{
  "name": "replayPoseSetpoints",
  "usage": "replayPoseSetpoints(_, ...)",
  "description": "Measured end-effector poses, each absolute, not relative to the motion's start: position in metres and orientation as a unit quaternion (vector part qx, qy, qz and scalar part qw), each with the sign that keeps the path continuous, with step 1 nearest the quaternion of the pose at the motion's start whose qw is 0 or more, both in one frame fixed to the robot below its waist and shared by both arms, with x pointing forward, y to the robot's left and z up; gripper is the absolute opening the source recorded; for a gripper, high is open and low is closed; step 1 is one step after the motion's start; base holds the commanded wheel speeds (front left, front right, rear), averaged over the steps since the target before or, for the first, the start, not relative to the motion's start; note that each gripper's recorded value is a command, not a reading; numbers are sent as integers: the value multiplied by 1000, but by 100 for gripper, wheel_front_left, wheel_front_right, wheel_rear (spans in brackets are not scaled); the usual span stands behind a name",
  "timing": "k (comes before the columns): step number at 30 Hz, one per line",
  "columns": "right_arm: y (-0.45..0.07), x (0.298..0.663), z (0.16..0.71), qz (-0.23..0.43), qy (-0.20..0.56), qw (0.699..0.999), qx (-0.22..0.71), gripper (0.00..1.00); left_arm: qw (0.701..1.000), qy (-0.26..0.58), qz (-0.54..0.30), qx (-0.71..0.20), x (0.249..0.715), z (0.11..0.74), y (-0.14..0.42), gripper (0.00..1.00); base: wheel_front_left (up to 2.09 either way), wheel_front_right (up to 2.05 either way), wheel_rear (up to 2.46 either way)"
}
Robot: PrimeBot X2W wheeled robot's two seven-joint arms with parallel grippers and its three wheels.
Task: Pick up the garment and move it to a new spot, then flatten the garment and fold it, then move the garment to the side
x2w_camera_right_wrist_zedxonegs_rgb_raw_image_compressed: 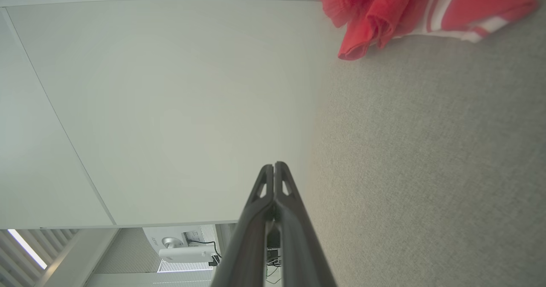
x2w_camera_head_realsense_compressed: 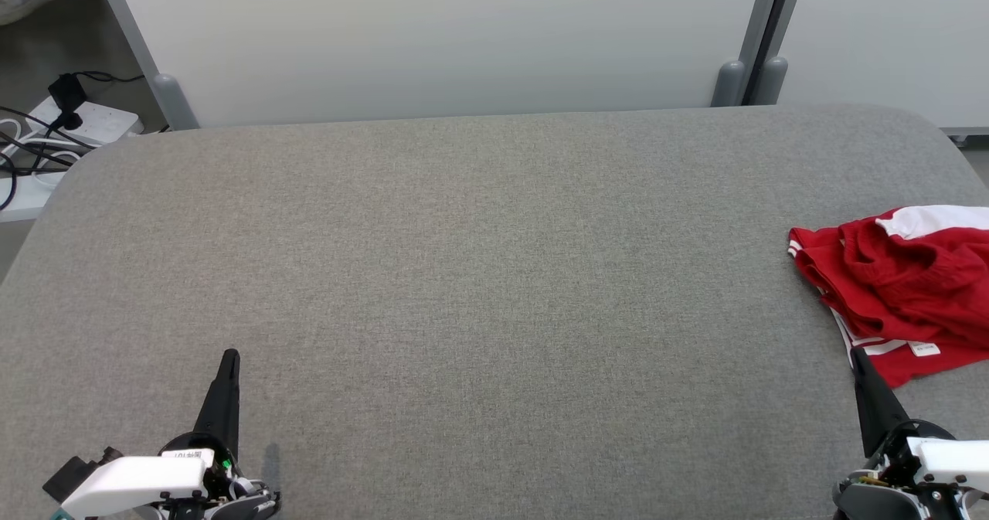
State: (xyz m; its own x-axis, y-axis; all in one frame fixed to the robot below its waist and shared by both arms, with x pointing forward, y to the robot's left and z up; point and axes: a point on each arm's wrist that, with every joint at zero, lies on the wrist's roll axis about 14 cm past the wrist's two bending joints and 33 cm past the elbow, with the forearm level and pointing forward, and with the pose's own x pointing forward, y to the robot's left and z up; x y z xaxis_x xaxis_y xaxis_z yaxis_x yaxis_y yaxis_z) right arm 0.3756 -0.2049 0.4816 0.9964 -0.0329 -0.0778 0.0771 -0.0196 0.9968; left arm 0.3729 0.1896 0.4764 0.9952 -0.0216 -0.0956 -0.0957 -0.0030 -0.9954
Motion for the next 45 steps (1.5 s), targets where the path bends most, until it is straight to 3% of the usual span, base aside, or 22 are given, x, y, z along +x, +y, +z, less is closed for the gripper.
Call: replayPoseSetpoints(45, -205, 375, 481, -39, 17, 699, 714, 0, 705, 41, 26, -708, 373, 476, 190, 0, 0, 0, 0)
